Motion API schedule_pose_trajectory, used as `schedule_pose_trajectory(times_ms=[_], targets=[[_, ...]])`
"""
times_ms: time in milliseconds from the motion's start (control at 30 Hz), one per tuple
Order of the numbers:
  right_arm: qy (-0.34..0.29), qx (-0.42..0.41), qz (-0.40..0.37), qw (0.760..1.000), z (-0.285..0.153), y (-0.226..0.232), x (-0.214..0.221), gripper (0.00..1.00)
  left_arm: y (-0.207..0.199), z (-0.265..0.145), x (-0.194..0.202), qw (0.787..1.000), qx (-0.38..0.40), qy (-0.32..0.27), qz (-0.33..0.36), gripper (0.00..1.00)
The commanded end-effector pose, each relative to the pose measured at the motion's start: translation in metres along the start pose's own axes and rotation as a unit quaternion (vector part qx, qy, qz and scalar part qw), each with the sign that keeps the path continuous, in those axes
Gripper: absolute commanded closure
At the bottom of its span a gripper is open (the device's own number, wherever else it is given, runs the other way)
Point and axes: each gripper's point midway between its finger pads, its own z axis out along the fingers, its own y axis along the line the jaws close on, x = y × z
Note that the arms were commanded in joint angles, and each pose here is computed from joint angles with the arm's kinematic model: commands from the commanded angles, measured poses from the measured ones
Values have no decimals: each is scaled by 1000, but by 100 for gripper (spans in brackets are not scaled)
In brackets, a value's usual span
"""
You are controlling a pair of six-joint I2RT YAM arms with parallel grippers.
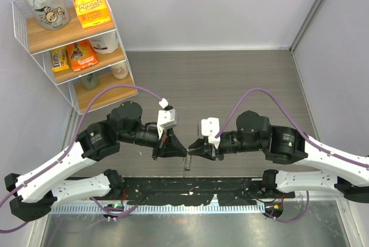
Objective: Put the keys on the keyring
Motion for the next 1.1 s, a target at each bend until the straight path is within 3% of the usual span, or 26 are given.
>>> schedule_pose_trajectory(times_ms=[0,333,567,833,967,1067], targets=[[-26,-7,-8,1000,-4,2,-22,75,-12,-7,-24,999,17,-27,31,100],[-22,-19,-8,1000,1,4,-23,78,-11,-6,-22,999,16,-25,29,100],[-18,-21,-12,1000,0,5,-21,95,-10,-5,-21,999,16,-21,29,100],[-49,-27,-27,998,-7,10,-22,95,-8,-5,-23,999,10,-27,25,100],[-99,-5,-30,995,-17,7,-31,95,2,-12,-35,997,-36,-67,32,78],[-127,14,-16,992,-19,5,-27,95,15,-25,-49,987,-94,-127,42,68]])
